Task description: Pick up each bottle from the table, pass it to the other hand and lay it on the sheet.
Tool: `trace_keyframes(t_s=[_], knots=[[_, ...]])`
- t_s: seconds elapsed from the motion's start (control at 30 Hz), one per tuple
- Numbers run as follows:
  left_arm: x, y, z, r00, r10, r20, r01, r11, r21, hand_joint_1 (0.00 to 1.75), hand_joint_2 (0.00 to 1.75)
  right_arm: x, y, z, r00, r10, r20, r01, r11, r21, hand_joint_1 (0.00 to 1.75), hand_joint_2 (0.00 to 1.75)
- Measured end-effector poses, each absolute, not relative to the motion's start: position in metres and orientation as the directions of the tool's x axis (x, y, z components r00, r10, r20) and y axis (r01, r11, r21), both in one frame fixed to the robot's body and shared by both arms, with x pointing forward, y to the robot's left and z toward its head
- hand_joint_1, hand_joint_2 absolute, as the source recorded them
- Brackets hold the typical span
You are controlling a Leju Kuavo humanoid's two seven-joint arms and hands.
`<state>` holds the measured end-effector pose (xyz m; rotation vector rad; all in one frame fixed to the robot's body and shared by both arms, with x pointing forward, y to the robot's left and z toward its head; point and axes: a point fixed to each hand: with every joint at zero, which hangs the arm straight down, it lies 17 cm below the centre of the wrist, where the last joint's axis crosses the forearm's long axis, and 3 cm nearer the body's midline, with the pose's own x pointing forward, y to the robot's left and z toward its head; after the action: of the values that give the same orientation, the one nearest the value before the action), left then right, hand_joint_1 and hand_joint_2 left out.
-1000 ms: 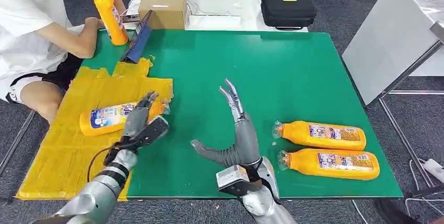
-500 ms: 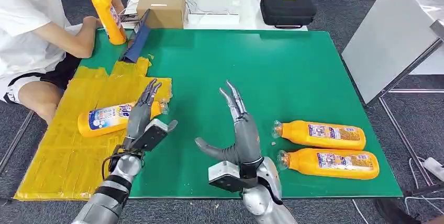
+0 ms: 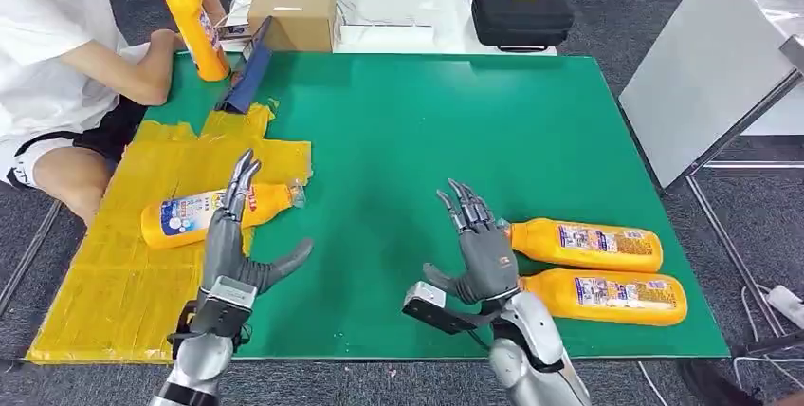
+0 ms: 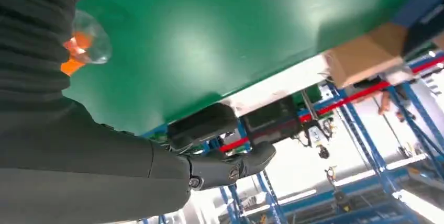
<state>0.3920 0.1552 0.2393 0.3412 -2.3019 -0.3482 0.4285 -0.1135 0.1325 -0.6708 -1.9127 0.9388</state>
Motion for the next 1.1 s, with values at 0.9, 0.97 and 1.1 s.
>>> trace_keyframes(t_s=[0.9,0.97,1.1], knots=[[0.386,0.146,0.231,-0.666,-0.340,0.664,-0.121,0.927,0.354,0.00,1.75,0.471,-0.276,0.114,-0.242,0.946,0.215,0.165,0.258,-0.952,0.00,1.75],[0.387,0.145,0.230,-0.664,-0.340,0.665,-0.119,0.927,0.355,0.00,1.75,0.472,-0.279,0.114,-0.236,0.948,0.212,0.166,0.254,-0.953,0.00,1.75],[0.387,0.145,0.230,-0.664,-0.339,0.667,-0.119,0.928,0.353,0.00,1.75,0.473,-0.280,0.113,-0.234,0.949,0.209,0.166,0.251,-0.954,0.00,1.75]])
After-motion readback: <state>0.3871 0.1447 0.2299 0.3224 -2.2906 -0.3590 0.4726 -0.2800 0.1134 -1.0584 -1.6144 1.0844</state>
